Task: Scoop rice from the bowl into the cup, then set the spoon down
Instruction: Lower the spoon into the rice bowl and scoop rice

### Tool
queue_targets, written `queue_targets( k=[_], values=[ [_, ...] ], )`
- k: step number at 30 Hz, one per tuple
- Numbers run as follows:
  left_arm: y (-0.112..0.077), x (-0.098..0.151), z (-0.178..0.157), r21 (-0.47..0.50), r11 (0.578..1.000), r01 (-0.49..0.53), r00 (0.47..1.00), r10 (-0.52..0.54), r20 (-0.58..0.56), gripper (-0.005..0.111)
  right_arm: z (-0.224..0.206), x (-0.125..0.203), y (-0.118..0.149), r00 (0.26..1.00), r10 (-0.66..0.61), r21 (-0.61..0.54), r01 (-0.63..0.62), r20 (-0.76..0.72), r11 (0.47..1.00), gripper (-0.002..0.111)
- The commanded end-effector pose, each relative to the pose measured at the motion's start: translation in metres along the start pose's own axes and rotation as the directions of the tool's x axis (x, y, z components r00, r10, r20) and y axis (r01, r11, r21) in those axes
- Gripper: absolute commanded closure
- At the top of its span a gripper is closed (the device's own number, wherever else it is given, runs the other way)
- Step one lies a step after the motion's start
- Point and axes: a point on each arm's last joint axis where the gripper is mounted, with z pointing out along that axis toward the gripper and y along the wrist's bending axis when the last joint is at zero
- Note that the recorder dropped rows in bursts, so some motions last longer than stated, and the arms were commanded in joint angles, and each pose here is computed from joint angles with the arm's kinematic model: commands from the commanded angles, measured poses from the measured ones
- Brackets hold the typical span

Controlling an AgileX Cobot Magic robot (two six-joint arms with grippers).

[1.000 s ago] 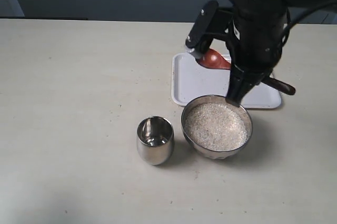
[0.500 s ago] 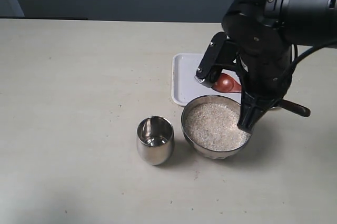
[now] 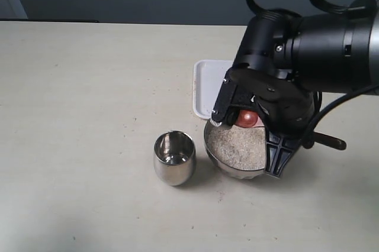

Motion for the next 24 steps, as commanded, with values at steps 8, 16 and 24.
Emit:
queue_targets(
  k=[8, 16, 24],
  values=[
    [0.0, -0.004, -0.001, 0.009, 1.0, -0.006, 1.0, 0.006, 0.019, 0.106, 0.012, -0.004, 0.001, 0.999, 0.0, 0.05, 0.002, -0.045, 0.999, 0.109],
    [0.0, -0.004, -0.001, 0.009, 1.0, -0.006, 1.0, 0.006, 0.019, 0.106, 0.024, -0.01, 0.007, 0.996, -0.015, 0.032, 0.018, -0.085, 0.999, 0.109],
    [0.0, -0.004, -0.001, 0.009, 1.0, -0.006, 1.0, 0.006, 0.019, 0.106, 0.037, -0.017, 0.014, 0.991, -0.023, 0.007, 0.025, -0.131, 1.0, 0.109]
  ],
)
